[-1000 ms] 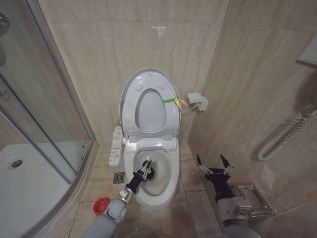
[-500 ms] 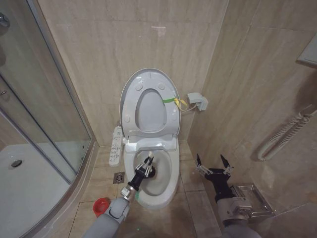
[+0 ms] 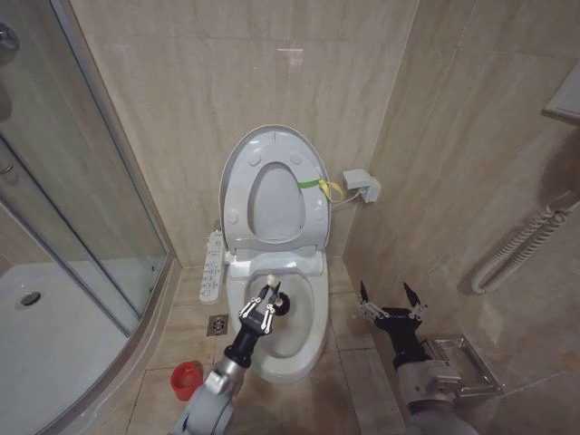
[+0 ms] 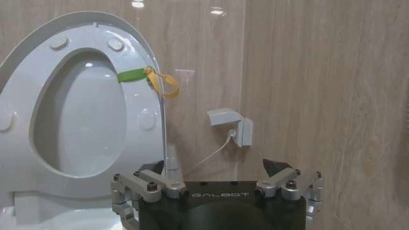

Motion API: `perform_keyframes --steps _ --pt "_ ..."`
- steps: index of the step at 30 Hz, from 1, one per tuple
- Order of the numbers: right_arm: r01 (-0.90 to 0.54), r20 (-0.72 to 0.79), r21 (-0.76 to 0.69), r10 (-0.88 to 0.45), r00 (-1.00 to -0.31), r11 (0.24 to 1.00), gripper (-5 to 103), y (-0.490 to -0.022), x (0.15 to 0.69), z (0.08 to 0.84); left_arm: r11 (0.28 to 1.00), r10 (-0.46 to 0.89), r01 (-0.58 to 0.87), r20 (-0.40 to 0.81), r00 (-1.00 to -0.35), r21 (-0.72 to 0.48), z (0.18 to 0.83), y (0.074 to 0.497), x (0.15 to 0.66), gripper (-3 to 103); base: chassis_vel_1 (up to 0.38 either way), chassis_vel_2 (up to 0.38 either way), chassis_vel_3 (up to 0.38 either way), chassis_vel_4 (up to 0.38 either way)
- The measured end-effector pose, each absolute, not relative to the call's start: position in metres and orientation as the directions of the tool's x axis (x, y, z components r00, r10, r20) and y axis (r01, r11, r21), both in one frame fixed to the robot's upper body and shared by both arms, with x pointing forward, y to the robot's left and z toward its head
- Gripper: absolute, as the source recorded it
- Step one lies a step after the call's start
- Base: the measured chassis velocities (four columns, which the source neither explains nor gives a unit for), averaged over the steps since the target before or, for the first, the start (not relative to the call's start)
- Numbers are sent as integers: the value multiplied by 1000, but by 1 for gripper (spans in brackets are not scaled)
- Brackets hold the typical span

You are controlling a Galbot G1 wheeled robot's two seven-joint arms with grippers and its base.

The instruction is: Open the toilet lid, clean the toilet bowl with a toilet brush, close the toilet lid, and flush.

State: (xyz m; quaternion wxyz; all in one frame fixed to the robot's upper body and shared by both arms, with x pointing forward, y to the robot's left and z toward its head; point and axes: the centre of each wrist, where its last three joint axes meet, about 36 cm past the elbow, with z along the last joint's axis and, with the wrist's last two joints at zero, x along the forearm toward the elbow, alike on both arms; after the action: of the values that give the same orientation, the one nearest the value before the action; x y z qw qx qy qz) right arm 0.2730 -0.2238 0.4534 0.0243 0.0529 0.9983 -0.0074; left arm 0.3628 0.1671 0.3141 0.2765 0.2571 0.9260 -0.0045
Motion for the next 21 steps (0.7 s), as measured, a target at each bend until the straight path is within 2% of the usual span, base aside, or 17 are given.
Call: perform_keyframes --steps 9,21 --pt "106 -49 -12 105 -993 994 100 -224 273 453 890 431 435 -570 -700 139 352 172 332 17 0 0 0 0" --pt "106 -49 -12 105 -993 994 100 -224 273 453 937 343 331 -496 -798 115 375 224 306 17 0 0 0 0"
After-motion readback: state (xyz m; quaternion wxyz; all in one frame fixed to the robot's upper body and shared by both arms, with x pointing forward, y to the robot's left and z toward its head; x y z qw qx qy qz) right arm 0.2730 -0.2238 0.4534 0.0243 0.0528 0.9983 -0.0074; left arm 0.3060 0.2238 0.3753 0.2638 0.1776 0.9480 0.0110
